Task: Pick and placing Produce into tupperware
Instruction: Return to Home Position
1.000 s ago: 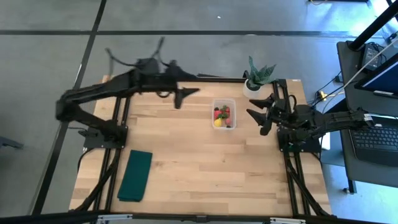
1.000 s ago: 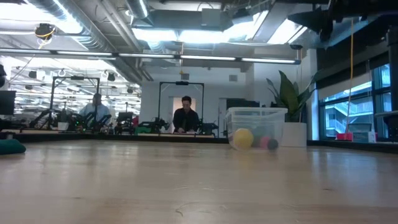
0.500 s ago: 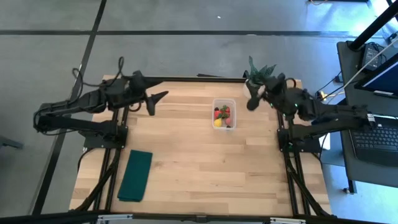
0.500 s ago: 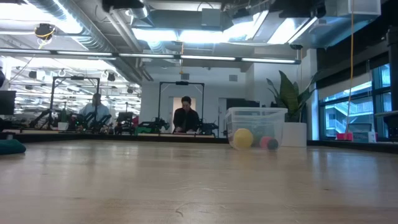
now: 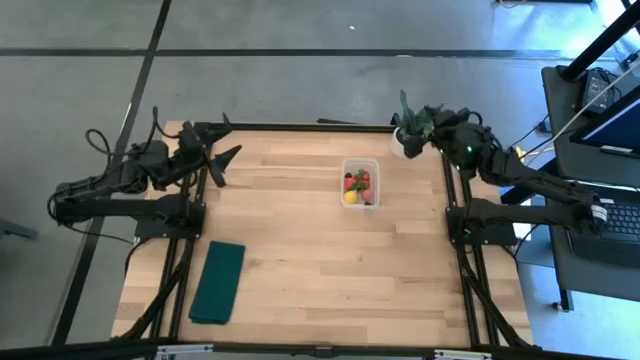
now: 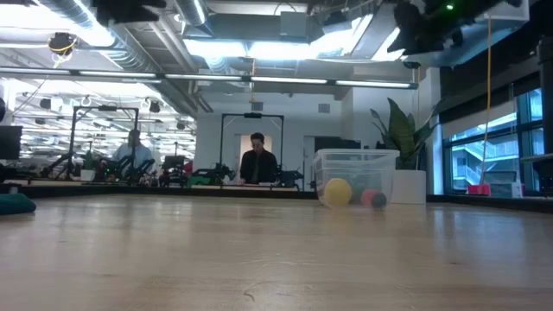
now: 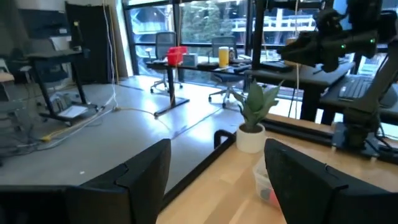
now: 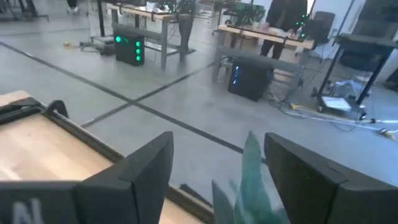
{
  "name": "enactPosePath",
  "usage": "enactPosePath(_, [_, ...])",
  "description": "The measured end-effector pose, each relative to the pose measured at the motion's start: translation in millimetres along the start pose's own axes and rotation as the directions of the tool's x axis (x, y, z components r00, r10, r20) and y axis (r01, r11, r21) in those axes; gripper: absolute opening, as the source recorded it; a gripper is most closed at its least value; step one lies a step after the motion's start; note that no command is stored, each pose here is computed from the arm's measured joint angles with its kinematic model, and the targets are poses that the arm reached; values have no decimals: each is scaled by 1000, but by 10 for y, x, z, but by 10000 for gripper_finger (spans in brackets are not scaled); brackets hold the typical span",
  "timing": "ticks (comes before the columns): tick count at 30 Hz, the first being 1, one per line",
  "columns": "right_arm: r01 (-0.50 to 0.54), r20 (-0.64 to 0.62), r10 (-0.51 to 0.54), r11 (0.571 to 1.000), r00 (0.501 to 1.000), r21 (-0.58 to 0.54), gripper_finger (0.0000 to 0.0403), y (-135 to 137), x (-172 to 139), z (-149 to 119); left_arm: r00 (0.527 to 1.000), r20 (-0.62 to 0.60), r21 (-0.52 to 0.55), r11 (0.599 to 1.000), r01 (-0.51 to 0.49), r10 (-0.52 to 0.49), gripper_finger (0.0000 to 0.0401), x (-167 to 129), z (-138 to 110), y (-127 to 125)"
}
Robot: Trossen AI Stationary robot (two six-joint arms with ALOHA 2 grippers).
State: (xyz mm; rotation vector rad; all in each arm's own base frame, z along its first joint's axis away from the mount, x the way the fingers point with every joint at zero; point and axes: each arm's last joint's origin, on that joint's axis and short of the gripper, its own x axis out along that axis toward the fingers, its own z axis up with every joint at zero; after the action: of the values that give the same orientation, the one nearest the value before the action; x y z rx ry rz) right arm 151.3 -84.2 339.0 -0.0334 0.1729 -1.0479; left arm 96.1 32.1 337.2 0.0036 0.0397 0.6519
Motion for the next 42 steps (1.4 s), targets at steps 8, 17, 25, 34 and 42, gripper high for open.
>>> enactPosePath(8, [-100, 44, 97, 991, 994, 83, 252, -111, -366, -422, 999, 43, -58, 998, 2, 1, 250, -236, -374, 116])
enactPosePath(17, [-131, 70, 123, 982, 990, 137, 252, -155, -550, -775, 999, 40, -38, 999, 1, 1, 254, -263, -816, 131])
enactPosePath(25, [-175, 38, 172, 980, 984, 94, 252, -49, -524, -1020, 999, 25, -33, 999, -24, 25, 252, -247, -1097, 130])
enactPosePath(34, [-197, 125, 182, 973, 975, 117, 252, 28, -474, -1275, 998, 10, -78, 995, -56, 57, 250, -107, -1406, 71])
enactPosePath(42, [-202, 172, 174, 966, 970, 159, 252, 21, -474, -1380, 998, 10, -83, 995, -57, 58, 254, -39, -1592, 38])
